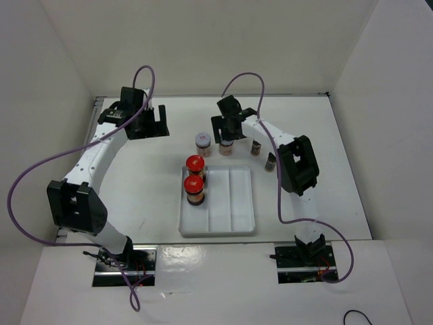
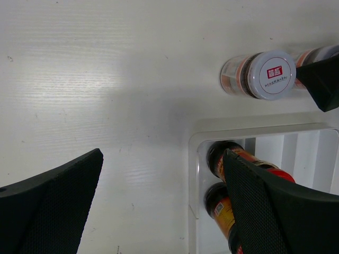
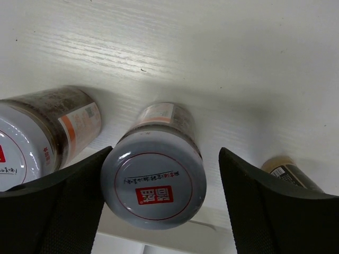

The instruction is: Organize the condiment bottles

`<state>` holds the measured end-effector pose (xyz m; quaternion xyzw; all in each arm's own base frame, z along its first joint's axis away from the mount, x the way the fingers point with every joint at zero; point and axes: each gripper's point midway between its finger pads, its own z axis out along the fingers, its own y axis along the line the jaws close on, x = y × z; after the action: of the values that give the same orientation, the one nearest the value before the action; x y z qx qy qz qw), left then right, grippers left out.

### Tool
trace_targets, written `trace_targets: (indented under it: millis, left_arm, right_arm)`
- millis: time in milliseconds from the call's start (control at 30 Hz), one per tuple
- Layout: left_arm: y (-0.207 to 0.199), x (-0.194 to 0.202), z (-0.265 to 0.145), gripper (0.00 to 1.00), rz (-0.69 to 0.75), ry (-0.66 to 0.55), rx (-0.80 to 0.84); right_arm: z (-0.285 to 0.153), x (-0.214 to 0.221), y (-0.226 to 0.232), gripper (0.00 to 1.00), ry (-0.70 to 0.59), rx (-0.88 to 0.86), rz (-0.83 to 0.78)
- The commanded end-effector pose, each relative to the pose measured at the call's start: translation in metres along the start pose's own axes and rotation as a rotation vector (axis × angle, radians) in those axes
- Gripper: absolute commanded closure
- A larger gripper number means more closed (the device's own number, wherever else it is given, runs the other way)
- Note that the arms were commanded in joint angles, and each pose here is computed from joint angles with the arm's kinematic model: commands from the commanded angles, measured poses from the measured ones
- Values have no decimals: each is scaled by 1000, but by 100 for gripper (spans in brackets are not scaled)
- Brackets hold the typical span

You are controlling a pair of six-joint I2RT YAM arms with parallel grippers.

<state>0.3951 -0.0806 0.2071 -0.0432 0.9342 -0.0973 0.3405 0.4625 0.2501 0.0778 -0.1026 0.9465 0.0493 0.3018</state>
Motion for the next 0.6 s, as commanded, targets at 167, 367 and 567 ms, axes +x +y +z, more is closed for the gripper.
trace_targets:
  millis: [167,367,567]
  left_arm:
    - [0,-2,7,0,16,-5,19]
    - [1,1,8,0,15,4,16]
    - [5,0,8,0,8,2,11]
  right_arm:
    - [6,5,-3,37,1,34,-11]
    - [-3,3,-8,77,9,63,-4]
    - [-39,-20,-11,100,-54,71,25]
